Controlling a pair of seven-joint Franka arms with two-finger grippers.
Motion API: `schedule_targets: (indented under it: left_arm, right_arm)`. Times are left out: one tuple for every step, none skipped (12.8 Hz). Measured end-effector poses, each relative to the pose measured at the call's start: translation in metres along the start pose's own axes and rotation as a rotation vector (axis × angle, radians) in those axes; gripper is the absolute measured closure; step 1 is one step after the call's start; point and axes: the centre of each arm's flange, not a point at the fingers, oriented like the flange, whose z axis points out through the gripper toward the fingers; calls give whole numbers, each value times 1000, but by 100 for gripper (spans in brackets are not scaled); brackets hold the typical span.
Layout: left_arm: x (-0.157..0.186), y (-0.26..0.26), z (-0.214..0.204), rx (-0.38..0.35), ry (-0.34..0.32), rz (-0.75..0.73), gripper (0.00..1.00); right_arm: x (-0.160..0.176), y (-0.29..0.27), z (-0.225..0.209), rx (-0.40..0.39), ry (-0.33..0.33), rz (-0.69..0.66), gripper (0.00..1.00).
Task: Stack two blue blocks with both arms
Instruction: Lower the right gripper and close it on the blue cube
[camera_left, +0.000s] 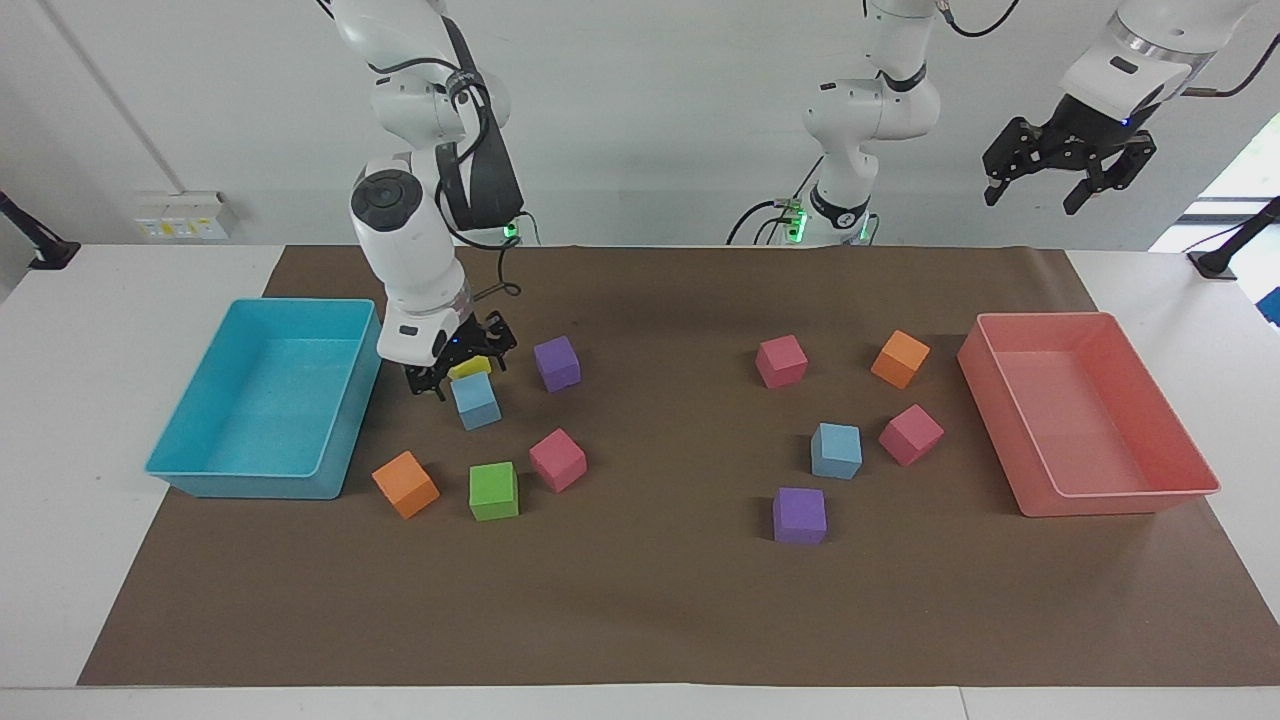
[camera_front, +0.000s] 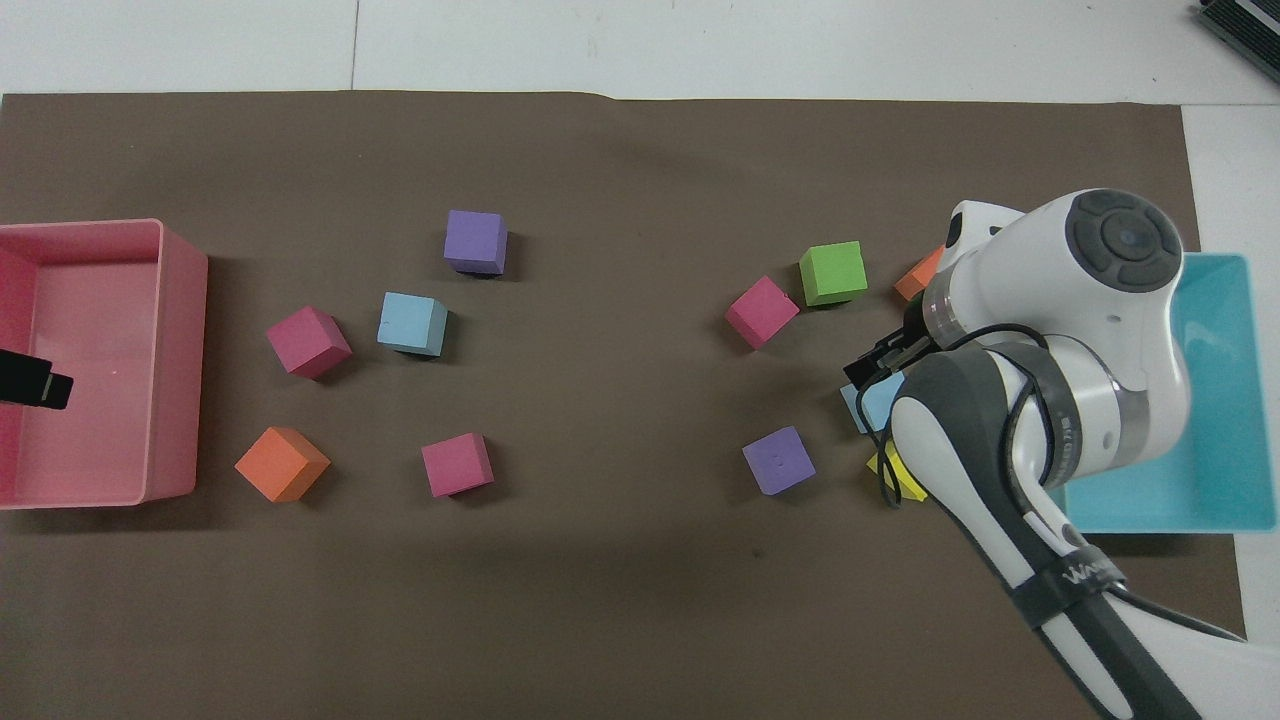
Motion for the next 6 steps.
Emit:
schedule_targets:
  left_arm:
    - [0,0,0,0,0,0,0]
    - [0,0,0,0,0,0,0]
    - [0,0,0,0,0,0,0]
    - [0,0,0,0,0,0,0]
    - [0,0,0,0,0,0,0]
    - [0,0,0,0,0,0,0]
  right_arm:
    - [0,1,14,5,-8,-1,0]
    - [-1,1,27,6,-7,-1,0]
    - [-4,0,42,8,-9,1,0]
    - [-8,0,53,11,-15,2,0]
    - [-10,-1,62,14,-23,3,0]
    - [-13,-1,70,17,-31,3,0]
